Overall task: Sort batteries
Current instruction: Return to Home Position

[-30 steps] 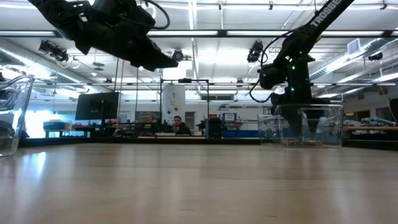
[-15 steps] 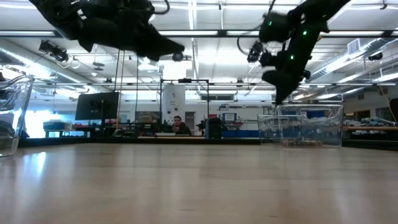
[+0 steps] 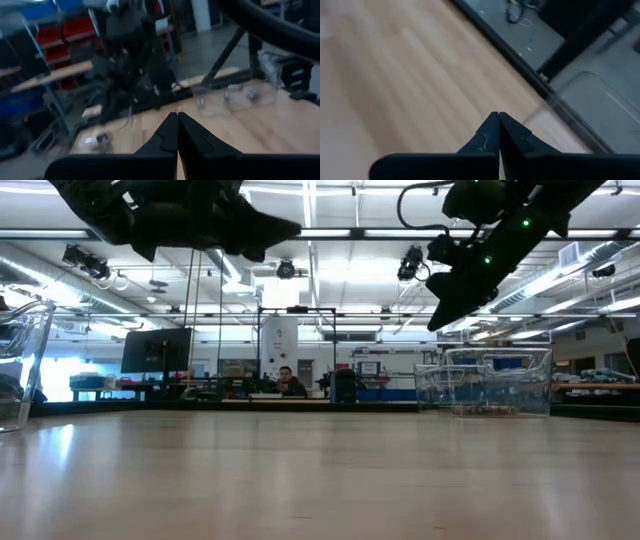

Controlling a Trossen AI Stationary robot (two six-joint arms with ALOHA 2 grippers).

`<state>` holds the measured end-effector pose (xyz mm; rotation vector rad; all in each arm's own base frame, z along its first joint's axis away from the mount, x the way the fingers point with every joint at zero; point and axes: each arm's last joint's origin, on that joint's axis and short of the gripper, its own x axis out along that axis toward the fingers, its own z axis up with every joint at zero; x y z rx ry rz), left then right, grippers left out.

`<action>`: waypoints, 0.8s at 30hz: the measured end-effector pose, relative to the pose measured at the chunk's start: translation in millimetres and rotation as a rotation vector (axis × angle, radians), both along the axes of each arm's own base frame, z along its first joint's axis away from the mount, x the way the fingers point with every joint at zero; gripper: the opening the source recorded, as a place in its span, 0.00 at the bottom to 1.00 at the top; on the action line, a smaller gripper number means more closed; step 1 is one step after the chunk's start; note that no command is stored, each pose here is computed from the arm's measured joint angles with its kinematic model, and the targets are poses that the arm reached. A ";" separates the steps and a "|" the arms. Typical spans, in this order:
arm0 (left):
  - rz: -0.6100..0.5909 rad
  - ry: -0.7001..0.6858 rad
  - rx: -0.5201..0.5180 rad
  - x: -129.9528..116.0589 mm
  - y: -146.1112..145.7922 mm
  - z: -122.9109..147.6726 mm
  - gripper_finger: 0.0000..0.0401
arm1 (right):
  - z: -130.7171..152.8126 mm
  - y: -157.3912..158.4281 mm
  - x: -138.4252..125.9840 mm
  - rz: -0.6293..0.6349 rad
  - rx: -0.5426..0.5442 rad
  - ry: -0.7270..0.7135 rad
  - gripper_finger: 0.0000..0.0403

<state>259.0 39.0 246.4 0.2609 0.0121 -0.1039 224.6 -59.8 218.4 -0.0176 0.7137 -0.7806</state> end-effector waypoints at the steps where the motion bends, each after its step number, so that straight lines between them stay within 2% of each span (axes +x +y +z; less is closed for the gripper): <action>1: -0.012 -0.019 0.005 -1.2 -0.6 -0.8 0.03 | -2.9 3.8 0.2 0.031 -0.006 -0.008 0.02; 10: 0.030 -0.188 -0.019 -34.5 -2.1 -29.0 0.03 | -27.3 39.1 -0.4 0.443 0.053 -0.190 0.02; 17: 0.059 -0.163 -0.055 -57.5 -2.3 -36.9 0.03 | -19.3 58.2 -13.1 0.615 0.048 -0.234 0.02; 24: 0.063 -0.072 -0.058 -69.6 -4.9 -36.2 0.03 | -2.5 68.9 -34.2 0.690 0.056 -0.274 0.02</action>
